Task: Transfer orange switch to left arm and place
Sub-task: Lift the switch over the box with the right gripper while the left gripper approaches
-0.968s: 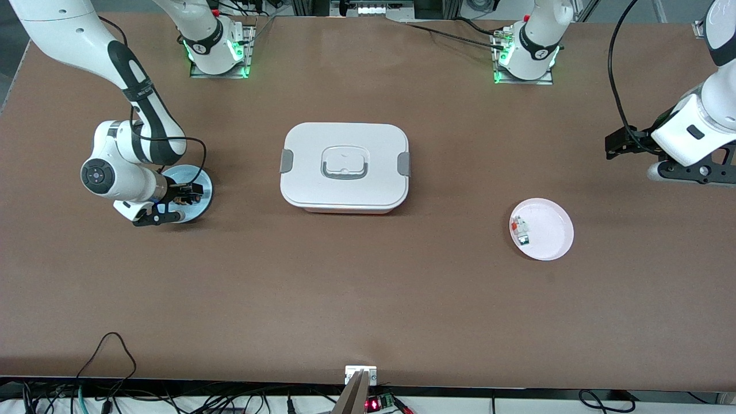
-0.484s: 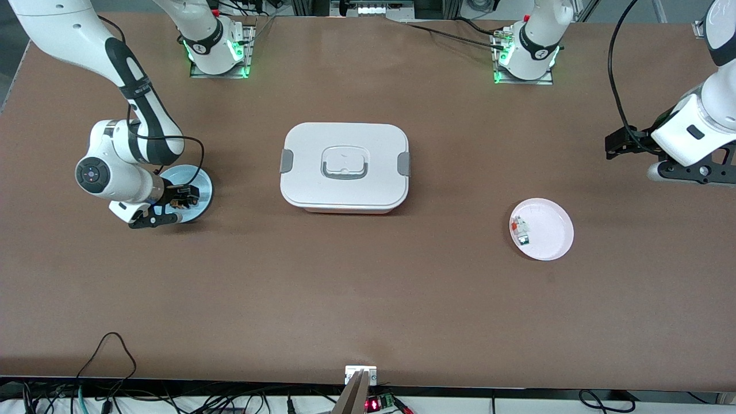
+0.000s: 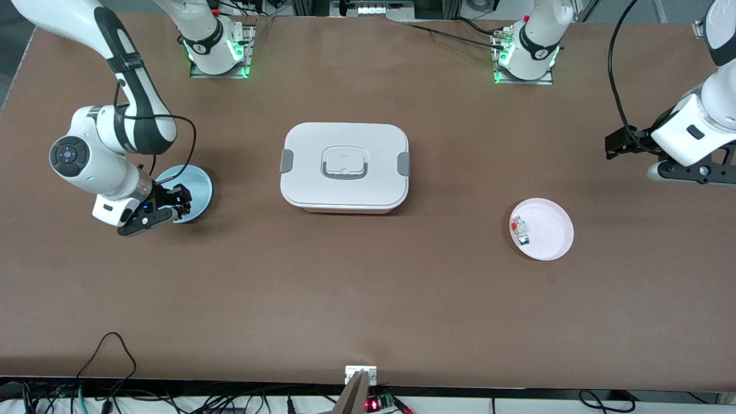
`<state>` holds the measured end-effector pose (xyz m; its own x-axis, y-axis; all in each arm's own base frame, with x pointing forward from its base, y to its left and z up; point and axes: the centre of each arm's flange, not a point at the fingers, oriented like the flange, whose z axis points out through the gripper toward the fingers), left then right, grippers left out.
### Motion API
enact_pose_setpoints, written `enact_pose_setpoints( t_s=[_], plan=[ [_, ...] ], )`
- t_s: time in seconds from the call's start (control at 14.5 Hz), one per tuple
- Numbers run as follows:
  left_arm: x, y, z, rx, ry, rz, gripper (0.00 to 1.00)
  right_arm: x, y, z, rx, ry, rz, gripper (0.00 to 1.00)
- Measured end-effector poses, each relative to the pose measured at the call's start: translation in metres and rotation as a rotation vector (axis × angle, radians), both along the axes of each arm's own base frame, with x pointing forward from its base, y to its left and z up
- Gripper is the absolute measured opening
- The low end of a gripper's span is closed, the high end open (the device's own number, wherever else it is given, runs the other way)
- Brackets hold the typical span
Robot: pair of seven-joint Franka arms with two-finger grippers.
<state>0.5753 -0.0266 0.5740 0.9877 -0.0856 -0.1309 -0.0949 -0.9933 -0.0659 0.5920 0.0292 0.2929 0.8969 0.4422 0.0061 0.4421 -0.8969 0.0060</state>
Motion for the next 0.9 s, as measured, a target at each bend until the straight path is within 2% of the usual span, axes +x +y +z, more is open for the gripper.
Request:
enact_pose_setpoints(
  t_s=[0.28, 0.48, 0.69, 0.9],
  plan=[
    [-0.003, -0.004, -0.003, -0.031, 0.027, 0.003, 1.00, 0.008, 0.072, 0.051, 0.049, -0.089, 0.109, 0.72],
    [-0.007, -0.014, -0.010, -0.109, 0.083, 0.008, 1.00, 0.009, 0.136, 0.094, 0.142, -0.104, 0.158, 0.72],
    [-0.012, -0.031, -0.021, -0.257, 0.170, 0.014, 1.00, 0.003, 0.193, 0.130, 0.227, -0.130, 0.228, 0.72],
    [-0.019, -0.056, -0.039, -0.454, 0.320, 0.012, 1.00, -0.013, 0.250, 0.152, 0.328, -0.149, 0.331, 0.72]
  ],
)
